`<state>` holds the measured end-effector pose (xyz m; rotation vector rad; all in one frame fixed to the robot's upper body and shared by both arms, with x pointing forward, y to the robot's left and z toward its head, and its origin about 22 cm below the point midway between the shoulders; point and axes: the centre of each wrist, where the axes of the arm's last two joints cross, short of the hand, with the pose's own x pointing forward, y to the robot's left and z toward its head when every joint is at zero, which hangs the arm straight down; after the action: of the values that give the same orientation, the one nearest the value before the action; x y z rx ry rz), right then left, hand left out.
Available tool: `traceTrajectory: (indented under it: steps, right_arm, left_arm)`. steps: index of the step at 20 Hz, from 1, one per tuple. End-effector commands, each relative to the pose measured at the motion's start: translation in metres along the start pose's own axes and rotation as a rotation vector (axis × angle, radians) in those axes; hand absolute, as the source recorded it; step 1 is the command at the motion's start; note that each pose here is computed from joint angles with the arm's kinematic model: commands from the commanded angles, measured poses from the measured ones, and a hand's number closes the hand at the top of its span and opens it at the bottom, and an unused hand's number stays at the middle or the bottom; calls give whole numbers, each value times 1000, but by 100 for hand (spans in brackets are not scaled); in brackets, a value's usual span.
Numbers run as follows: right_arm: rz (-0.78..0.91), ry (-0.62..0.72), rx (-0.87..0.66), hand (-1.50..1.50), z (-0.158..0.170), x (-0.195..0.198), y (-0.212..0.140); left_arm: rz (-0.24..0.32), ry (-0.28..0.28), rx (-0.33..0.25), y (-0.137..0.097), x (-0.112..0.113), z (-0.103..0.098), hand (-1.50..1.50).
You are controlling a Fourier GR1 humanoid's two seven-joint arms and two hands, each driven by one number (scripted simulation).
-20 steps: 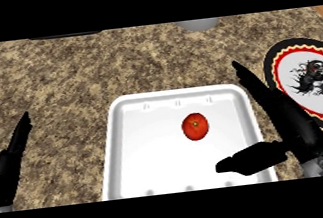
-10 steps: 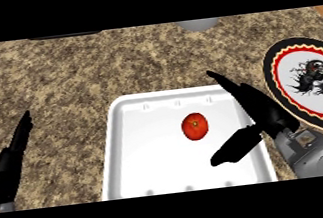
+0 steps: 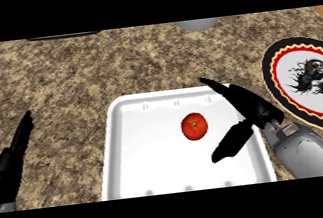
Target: Pick the tomato from the tray and place it in the plate
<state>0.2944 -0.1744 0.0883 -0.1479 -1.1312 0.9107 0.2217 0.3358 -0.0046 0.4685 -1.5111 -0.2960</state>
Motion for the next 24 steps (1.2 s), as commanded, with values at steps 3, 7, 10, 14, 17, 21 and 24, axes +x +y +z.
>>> traceTrajectory:
  steps: [3,7,10,14,17,21,24]
  right_arm:
    - [-1,-18,69,-150,-12,-19,17]
    - [21,19,97,-150,-23,-6,36]
    - [19,29,101,-150,-26,-12,29]
    - [5,22,101,-150,-50,-10,30]
    - [17,19,100,-150,-50,-3,39]
    - [-4,-17,115,150,-52,-23,43]
    - [-29,-63,78,150,-49,-49,54]
  left_arm:
    - [-4,-1,6,-9,-22,0,0]
    - [-4,-20,13,14,-2,13,0]
    - [3,-12,21,-7,15,0,0]
    - [-6,4,8,-5,14,-6,0]
    - [4,-6,-3,-4,1,-4,0]
    - [8,-4,-15,-3,-6,-3,0]
    - [9,-14,12,-8,13,5,0]
